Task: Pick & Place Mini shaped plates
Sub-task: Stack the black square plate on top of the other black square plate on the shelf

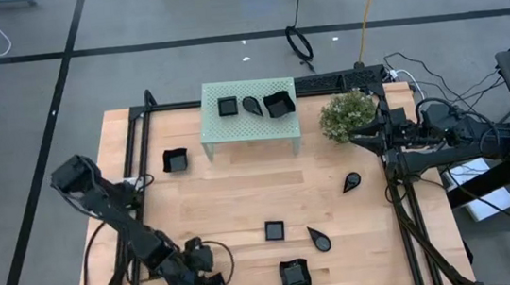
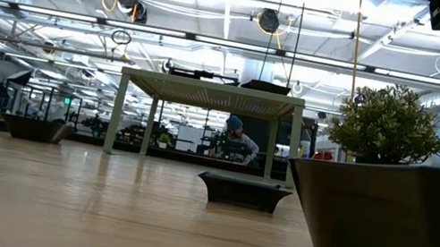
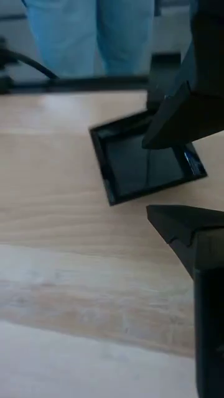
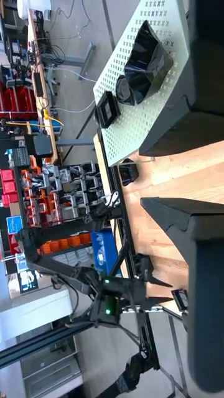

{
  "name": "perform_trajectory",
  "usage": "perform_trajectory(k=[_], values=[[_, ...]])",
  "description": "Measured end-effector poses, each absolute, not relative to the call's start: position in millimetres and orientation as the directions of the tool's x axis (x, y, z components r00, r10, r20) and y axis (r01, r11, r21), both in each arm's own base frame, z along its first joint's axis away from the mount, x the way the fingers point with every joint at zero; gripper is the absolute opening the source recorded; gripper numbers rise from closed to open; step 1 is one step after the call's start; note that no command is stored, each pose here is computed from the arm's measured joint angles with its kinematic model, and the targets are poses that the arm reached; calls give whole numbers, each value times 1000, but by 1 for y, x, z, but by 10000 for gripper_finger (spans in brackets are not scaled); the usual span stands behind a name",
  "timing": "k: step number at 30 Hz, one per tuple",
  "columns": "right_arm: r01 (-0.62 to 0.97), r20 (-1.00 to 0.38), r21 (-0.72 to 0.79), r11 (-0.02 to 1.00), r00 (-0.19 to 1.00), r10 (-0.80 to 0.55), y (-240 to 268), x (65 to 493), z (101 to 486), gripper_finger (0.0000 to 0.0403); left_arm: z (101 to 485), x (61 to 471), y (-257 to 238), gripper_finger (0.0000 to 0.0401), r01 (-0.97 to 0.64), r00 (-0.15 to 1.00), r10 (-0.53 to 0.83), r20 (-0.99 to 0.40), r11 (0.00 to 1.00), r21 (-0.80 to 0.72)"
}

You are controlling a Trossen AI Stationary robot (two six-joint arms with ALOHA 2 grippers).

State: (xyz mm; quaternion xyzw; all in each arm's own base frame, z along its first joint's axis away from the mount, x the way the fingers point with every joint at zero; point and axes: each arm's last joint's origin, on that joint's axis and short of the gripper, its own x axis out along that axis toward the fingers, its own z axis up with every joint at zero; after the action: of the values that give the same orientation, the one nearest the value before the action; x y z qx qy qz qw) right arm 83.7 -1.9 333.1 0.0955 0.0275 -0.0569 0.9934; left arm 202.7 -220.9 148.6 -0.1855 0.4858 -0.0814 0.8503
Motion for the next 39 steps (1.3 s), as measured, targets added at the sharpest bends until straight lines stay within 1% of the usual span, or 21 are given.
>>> perform_trajectory(k=[6, 9, 11, 14, 19, 20, 22, 27, 30, 33, 36, 39], values=[[118, -66, 187, 975, 992, -108, -2, 84, 333, 105, 126, 205, -226, 159, -81, 464, -291, -836, 926, -368], [118, -66, 187, 975, 992, -108, -2, 84, 333, 105, 124, 208, -227, 157, -78, 459, -310, -833, 919, -385], [118, -66, 187, 975, 992, -107, -2, 84, 333, 105, 124, 209, -227, 148, -79, 461, -318, -828, 915, -396], [118, -66, 187, 975, 992, -108, -2, 84, 333, 105, 124, 210, -227, 115, -99, 461, -329, -824, 904, -416], [118, -66, 187, 975, 992, -108, -2, 84, 333, 105, 124, 210, -229, 24, -64, 429, -378, -820, 893, -445], [118, -66, 187, 975, 992, -108, -2, 84, 333, 105, 125, 210, -229, 13, -63, 429, -385, -817, 889, -453], [118, -66, 187, 975, 992, -108, -2, 84, 333, 105, 125, 211, -229, 10, -73, 432, -391, -812, 883, -464], [118, -66, 187, 975, 992, -108, -2, 84, 333, 105, 140, 220, -218, 5, -82, 507, -365, -781, 881, -466], [118, -66, 187, 975, 992, -108, -2, 84, 333, 105, 161, 227, -202, 8, -87, 571, -336, -749, 882, -463], [118, -66, 187, 975, 992, -108, -2, 84, 333, 105, 189, 231, -178, 6, -90, 663, -272, -698, 896, -435], [118, -66, 187, 975, 992, -108, -2, 84, 333, 105, 216, 235, -146, 5, -132, 755, -155, -637, 916, -379], [118, -66, 187, 975, 992, -108, -2, 84, 333, 105, 244, 241, -107, 9, -222, 848, 22, -529, 922, -318]])
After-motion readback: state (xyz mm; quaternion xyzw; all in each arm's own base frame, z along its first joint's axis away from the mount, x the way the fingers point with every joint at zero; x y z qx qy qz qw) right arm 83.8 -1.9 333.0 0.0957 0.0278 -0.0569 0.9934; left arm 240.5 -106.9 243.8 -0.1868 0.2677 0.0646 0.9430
